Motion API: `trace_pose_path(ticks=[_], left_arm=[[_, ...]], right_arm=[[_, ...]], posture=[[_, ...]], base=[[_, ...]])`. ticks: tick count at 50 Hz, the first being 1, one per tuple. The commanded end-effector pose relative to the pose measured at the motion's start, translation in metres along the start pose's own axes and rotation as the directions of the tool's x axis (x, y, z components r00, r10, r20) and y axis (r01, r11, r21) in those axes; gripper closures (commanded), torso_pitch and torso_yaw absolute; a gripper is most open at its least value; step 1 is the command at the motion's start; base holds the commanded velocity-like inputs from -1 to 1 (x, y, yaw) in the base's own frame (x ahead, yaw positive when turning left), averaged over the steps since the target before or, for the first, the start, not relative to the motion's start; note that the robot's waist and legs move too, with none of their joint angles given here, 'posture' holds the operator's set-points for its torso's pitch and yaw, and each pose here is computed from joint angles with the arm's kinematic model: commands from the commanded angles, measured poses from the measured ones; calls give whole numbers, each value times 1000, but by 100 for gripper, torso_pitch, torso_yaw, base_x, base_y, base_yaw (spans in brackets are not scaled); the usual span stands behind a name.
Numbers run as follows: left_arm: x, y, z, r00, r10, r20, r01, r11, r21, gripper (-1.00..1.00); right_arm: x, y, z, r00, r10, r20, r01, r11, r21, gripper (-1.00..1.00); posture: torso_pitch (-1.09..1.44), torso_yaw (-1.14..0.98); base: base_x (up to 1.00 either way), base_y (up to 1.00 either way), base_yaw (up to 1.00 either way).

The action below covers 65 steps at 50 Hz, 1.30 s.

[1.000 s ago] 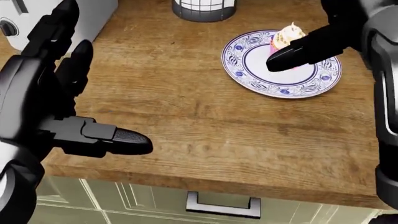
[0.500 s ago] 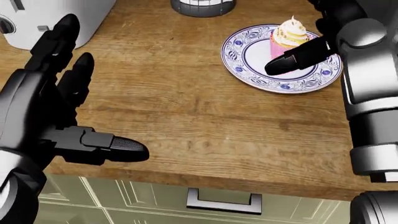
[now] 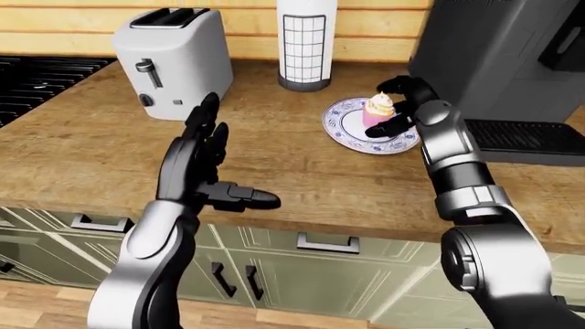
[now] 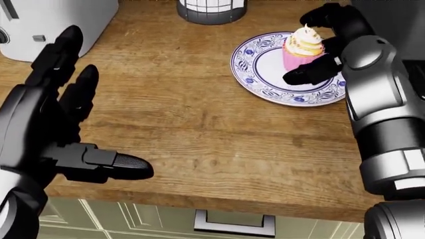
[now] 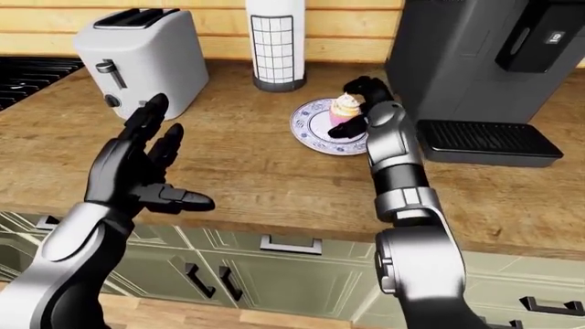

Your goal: Move the dessert items from the plate to the tray.

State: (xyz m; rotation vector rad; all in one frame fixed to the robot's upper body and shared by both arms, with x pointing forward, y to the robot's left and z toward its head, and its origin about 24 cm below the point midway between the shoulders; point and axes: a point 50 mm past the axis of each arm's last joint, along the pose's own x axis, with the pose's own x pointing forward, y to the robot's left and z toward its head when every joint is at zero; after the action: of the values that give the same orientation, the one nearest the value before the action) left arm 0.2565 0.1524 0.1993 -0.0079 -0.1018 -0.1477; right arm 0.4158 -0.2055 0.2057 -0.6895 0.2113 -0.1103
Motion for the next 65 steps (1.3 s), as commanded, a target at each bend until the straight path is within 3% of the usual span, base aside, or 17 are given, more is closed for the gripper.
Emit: trace_pose_path(ticks=[1, 7, 9, 12, 16, 22, 23, 30, 38, 43, 47, 50, 57, 65], left_arm=[[-3, -1, 14, 996, -7, 85, 6, 1000, 13, -100], [-3, -1, 12, 996, -8, 84, 7, 1000, 13, -100], [-3, -1, 11, 996, -9, 85, 7, 1000, 14, -100], [-4, 0, 13, 996, -8, 86, 7, 1000, 16, -100], [-3, 0, 14, 996, -8, 87, 6, 1000, 17, -100], [-5, 0, 16, 996, -8, 90, 6, 1000, 20, -100], [-5, -1, 17, 996, -10, 91, 8, 1000, 22, -100], [-7, -2, 22, 995, -14, 96, 11, 999, 33, -100], [-13, -3, 48, 992, -28, 125, 21, 998, 58, -100], [-17, -1, 60, 989, -30, 143, 21, 998, 64, -100], [-20, 0, 70, 987, -30, 157, 20, 997, 68, -100], [-22, 2, 76, 986, -27, 166, 16, 997, 69, -100], [-23, 6, 80, 985, -21, 173, 10, 998, 64, -100], [-23, 5, 83, 984, -37, 173, 29, 998, 46, -100]], right_arm=[[-5, -19, 24, 992, -84, 96, 85, 996, -11, -22], [-2, -12, 20, 989, -116, 93, 122, 990, -69, -6], [-2, -13, 19, 985, -141, 95, 153, 979, -135, -5], [-4, -14, 21, 982, -158, 102, 171, 976, -135, 31], [-4, -19, 24, 976, -182, 119, 199, 968, -150, 41], [-14, -40, 45, 955, -228, 188, 255, 957, -137, 83], [-16, -44, 49, 951, -235, 200, 265, 954, -139, 100], [-36, -65, 68, 930, -243, 277, 287, 949, -131, 100], [-83, -75, 84, 945, -55, 323, 87, 992, -86, 100], [-103, -81, 91, 930, -18, 368, 42, 997, -59, 100], [-118, -76, 94, 914, 25, 405, 14, 995, -95, 100], [-120, -75, 91, 911, 31, 411, 15, 994, -109, 100], [-125, -65, 89, 883, 80, 463, -23, 992, -126, 100], [-127, -62, 91, 875, 89, 476, -26, 990, -138, 100]], posture=[[0, 0], [0, 0], [0, 0], [0, 0], [0, 0], [0, 0], [0, 0], [0, 0], [0, 0], [0, 0], [0, 0], [0, 0], [0, 0], [0, 0]], base=[[0, 0, 0], [0, 0, 0], [0, 0, 0], [0, 0, 0], [0, 0, 0], [0, 0, 0], [0, 0, 0], [0, 0, 0], [0, 0, 0], [0, 0, 0], [-5, 7, 0], [-45, 36, 0], [-58, 62, 0], [-49, 83, 0]])
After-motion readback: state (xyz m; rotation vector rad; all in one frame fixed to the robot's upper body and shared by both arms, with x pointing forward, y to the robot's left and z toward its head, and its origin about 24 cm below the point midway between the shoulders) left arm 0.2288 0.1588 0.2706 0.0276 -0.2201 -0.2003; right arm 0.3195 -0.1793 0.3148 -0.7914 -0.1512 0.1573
